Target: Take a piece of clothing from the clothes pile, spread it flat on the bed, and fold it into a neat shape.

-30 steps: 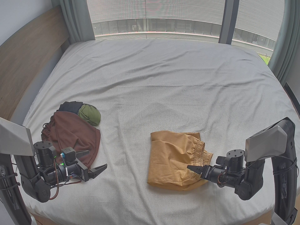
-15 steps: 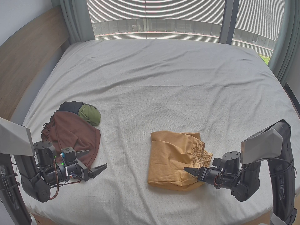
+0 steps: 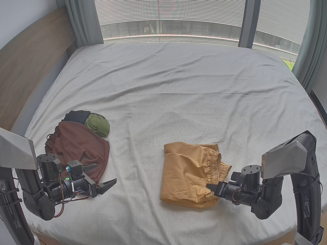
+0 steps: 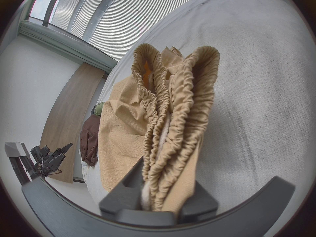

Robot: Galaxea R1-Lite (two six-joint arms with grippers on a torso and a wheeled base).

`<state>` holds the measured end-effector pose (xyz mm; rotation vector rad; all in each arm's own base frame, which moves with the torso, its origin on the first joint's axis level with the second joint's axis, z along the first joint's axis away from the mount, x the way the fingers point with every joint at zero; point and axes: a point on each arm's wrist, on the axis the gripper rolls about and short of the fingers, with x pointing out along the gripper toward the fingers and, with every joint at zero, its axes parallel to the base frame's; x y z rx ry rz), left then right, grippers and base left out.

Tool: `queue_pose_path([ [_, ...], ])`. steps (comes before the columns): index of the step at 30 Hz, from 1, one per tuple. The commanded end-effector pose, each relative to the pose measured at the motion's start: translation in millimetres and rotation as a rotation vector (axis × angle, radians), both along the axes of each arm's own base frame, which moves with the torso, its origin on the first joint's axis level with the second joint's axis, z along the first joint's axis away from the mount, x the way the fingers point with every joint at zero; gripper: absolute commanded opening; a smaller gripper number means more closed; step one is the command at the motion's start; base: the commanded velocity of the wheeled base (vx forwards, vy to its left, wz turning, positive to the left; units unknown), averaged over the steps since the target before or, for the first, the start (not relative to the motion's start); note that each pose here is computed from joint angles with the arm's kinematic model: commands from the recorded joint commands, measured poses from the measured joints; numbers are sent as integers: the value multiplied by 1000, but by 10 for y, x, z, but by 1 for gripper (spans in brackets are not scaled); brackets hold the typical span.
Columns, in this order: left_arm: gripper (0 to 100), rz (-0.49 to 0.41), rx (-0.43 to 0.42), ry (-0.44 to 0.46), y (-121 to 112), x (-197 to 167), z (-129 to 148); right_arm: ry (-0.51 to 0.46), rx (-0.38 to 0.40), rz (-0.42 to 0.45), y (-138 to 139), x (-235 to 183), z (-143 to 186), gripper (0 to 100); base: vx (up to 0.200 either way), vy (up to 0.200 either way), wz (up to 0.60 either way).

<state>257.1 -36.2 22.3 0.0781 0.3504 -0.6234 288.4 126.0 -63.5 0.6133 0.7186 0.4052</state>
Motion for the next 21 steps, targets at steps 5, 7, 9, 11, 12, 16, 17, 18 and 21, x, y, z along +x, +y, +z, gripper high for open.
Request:
queue_pose_path([
  [5,100,-1,1,12,0,-3,-29,-9,8,40,89,-56,56,0,0,0,0],
  [7,100,-2,2,28,-8,-5,-66,-45,25,62,159,-67,171,0,0,0,0],
  [9,100,-6,4,40,-16,-4,-98,-90,47,67,178,-41,321,0,0,0,0],
  [11,100,-4,4,41,-12,-3,-102,-107,55,68,182,-34,376,0,0,0,0],
  [12,100,-3,2,36,-9,4,-91,-142,76,76,186,-29,513,0,0,0,0],
  [16,100,1,2,28,0,0,-69,-176,105,104,193,-51,669,0,0,0,0],
  [17,100,0,1,25,0,-4,-58,-197,115,111,202,-57,739,0,0,0,0],
  [18,100,-1,1,27,-3,-8,-60,-203,118,112,202,-58,759,0,0,0,0],
  [21,100,-3,1,27,-7,-13,-57,-227,133,119,209,-48,841,0,0,0,0],
])
